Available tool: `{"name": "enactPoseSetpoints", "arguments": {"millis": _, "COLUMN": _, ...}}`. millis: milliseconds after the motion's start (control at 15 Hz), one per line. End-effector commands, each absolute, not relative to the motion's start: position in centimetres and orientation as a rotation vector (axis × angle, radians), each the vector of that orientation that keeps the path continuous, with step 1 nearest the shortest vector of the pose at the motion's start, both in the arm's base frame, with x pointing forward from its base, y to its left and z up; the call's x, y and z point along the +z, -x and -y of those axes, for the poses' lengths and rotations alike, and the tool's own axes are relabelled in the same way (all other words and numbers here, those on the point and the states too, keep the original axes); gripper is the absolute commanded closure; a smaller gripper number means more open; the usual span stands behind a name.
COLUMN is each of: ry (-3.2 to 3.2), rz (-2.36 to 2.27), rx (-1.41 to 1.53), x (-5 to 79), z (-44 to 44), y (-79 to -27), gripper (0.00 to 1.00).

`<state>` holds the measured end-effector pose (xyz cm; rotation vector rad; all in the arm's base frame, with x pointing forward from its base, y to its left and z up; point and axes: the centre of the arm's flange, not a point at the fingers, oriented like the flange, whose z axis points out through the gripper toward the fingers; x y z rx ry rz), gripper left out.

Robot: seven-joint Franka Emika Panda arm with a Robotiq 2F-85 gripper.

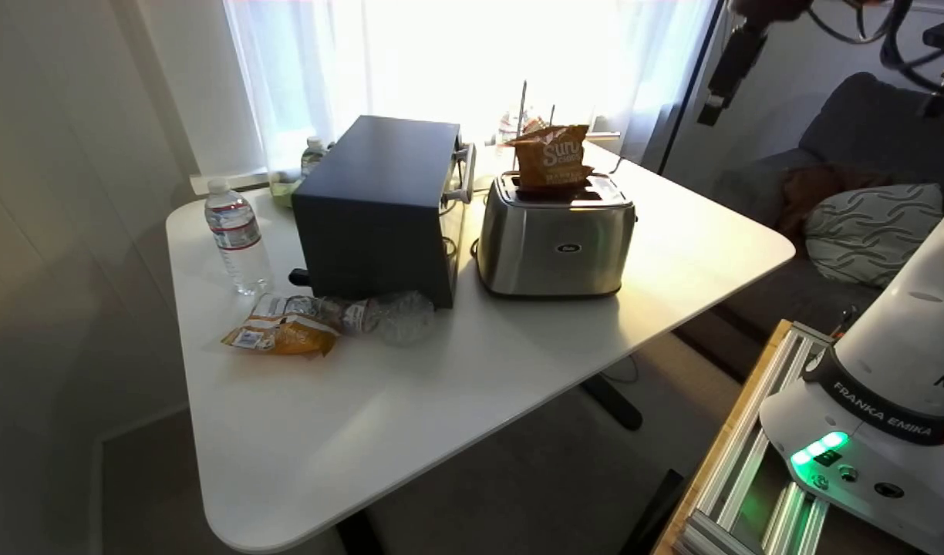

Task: Put the water bottle on top of the toaster oven.

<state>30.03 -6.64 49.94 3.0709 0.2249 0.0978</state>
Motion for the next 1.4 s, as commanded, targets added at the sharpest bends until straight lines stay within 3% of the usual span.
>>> {"name": "enactPoseSetpoints", "arguments": {"millis": 0, "ry": -3.131, "rz": -0.222, "rx": 0.153, "x": 58.4, "z": 5.1, "y": -34.6, "gripper": 0.0}}
{"name": "enactPoseSetpoints", "arguments": {"millis": 267, "ry": -3.196, "rz": -0.196, "rx": 0.272, "x": 65.3, "z": 5.8, "y": -39.2, "gripper": 0.0}}
{"name": "enactPoseSetpoints", "arguments": {"millis": 600, "ry": -3.289, "rz": -0.075, "rx": 0.363, "x": 67.7, "z": 11.4, "y": -46.5, "gripper": 0.0}}
{"name": "enactPoseSetpoints", "arguments": {"millis": 1333, "ry": -3.362, "rz": 0.223, "rx": 0.328, "x": 60.0, "z": 20.4, "y": -64.8, "gripper": 0.0}}
